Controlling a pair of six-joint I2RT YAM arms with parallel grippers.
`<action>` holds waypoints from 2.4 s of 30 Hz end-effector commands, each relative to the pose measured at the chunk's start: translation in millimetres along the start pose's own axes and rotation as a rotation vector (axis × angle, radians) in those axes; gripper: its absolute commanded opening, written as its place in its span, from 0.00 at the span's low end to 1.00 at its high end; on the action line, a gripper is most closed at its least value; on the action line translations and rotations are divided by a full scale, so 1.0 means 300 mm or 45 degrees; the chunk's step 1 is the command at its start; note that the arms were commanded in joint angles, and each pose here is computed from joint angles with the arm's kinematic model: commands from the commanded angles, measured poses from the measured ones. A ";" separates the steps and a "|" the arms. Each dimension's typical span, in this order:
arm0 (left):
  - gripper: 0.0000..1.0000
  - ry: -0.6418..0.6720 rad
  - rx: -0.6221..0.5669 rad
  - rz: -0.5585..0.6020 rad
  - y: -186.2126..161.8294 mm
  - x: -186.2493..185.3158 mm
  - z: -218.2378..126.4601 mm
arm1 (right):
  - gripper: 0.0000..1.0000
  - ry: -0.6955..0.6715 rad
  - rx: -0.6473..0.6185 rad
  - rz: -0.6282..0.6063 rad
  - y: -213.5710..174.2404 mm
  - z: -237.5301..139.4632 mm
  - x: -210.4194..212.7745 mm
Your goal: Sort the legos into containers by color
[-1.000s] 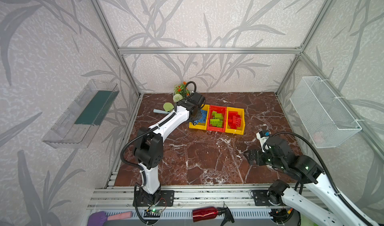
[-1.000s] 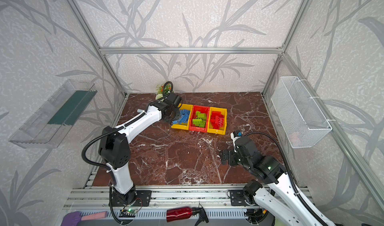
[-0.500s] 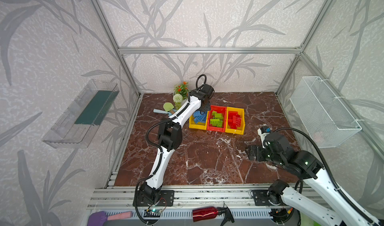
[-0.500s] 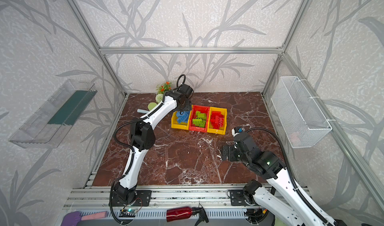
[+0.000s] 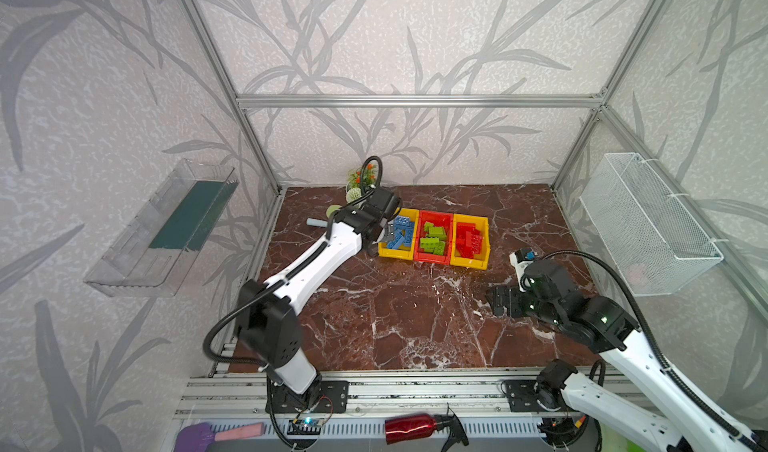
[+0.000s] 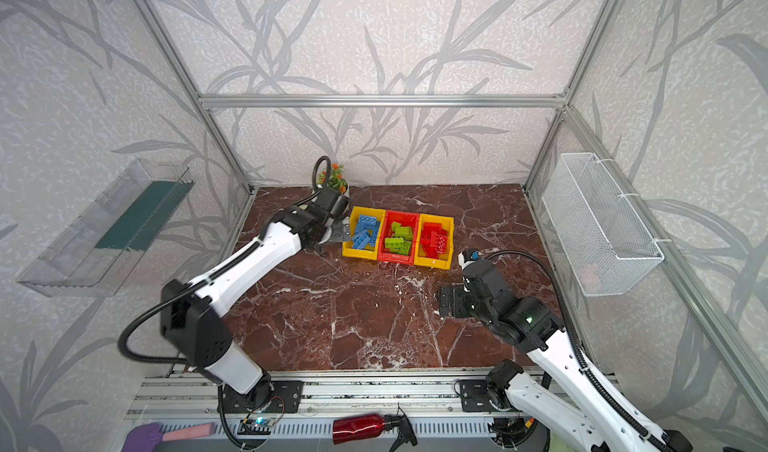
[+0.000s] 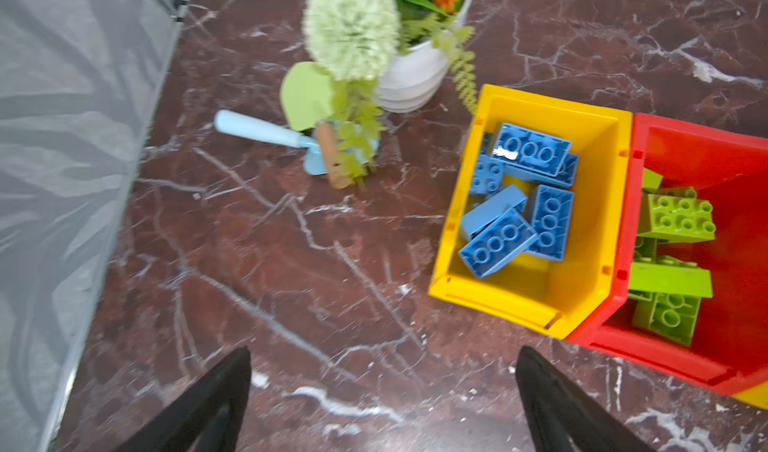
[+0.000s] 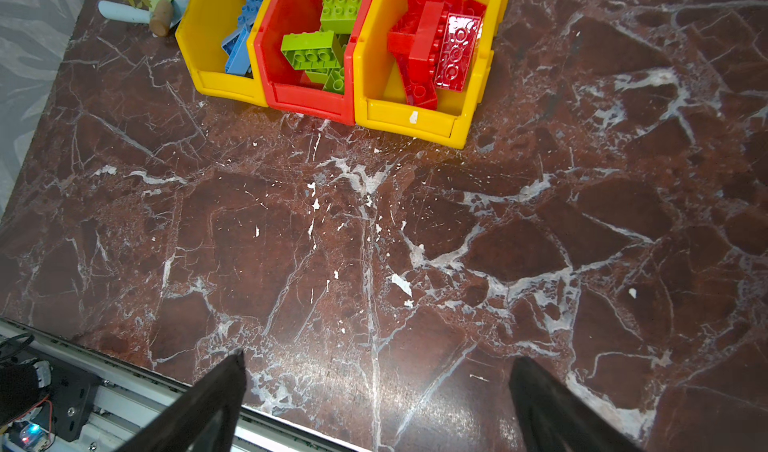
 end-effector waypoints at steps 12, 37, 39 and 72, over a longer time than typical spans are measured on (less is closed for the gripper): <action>0.99 0.466 -0.376 -0.120 -0.293 0.260 0.004 | 0.99 -0.004 -0.399 -0.285 -0.009 0.035 -0.057; 0.99 0.345 -0.522 -0.208 -0.408 0.385 0.355 | 0.99 -0.337 -0.908 -0.189 0.189 0.467 -0.329; 0.99 0.353 -0.509 -0.204 -0.396 0.389 0.391 | 0.99 -0.354 -0.878 -0.223 0.194 0.517 -0.341; 0.99 -0.010 -0.519 -0.112 -0.389 0.352 0.514 | 0.99 -0.202 -0.772 -0.220 0.195 0.642 -0.388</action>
Point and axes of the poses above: each gripper's point midway between its finger pads, its own z axis out along the fingers, its own x axis along the line the jaws close on, y = z × x, the point moved 9 cm from there along -z, back along the fingers, and after that the axes turned 10 degrees about z, right-handed, at the moved point
